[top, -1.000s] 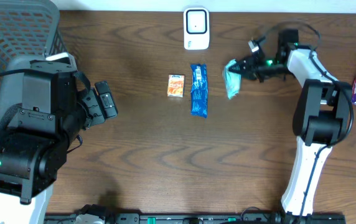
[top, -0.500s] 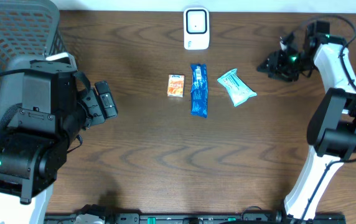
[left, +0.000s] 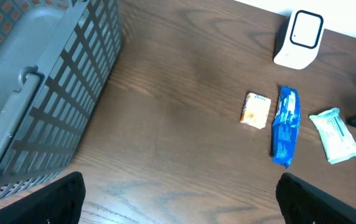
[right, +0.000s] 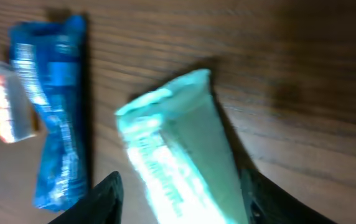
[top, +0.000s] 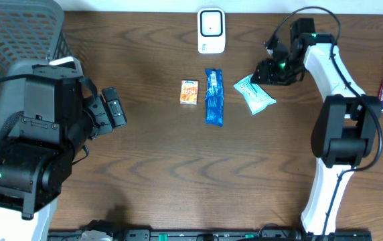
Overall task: Scan the item barcode
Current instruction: 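Regrasp the green wipes pack and raise it to the scanner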
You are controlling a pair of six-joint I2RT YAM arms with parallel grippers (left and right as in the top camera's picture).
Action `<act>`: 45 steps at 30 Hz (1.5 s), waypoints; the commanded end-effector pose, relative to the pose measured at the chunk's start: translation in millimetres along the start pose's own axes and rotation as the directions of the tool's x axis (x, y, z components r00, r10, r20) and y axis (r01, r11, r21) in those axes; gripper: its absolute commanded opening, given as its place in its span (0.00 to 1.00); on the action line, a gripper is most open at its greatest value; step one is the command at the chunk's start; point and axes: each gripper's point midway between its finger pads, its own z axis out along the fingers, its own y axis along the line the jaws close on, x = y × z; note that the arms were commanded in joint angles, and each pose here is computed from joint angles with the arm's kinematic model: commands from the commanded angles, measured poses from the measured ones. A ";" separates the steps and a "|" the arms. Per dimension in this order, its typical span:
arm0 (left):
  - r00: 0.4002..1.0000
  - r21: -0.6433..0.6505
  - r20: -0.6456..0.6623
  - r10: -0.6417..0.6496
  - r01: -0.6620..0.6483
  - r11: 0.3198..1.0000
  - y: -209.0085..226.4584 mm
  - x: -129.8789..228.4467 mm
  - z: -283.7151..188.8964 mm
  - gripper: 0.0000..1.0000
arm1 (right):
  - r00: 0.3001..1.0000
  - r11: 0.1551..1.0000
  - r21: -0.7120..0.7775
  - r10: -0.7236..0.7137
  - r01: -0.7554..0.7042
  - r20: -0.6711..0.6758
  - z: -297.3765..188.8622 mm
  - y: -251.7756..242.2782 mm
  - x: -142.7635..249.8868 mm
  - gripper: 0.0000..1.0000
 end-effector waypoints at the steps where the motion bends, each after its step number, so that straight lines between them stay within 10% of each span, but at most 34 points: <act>1: 1.000 -0.015 0.006 0.009 -0.009 1.000 3.4 -1.3 -0.8 0.98 | 0.996 1.000 0.005 0.017 -0.016 -0.091 35.3 -16.1 18.8 0.49; 8: 1.000 -0.015 0.006 0.009 -0.009 1.000 3.4 -1.3 -0.8 0.98 | 0.985 0.998 -0.044 0.035 -0.043 -0.169 59.0 -7.6 35.7 0.02; 27: 1.000 -0.015 0.006 0.009 -0.009 1.000 3.4 -1.3 -0.8 0.98 | 0.934 0.869 -0.493 0.155 0.026 0.322 -41.7 119.6 -127.5 0.01; 45: 1.000 -0.015 0.006 0.009 -0.009 1.000 3.4 -1.3 -0.8 0.98 | 0.739 0.953 -0.295 0.151 0.068 0.657 -65.7 161.2 -191.7 0.01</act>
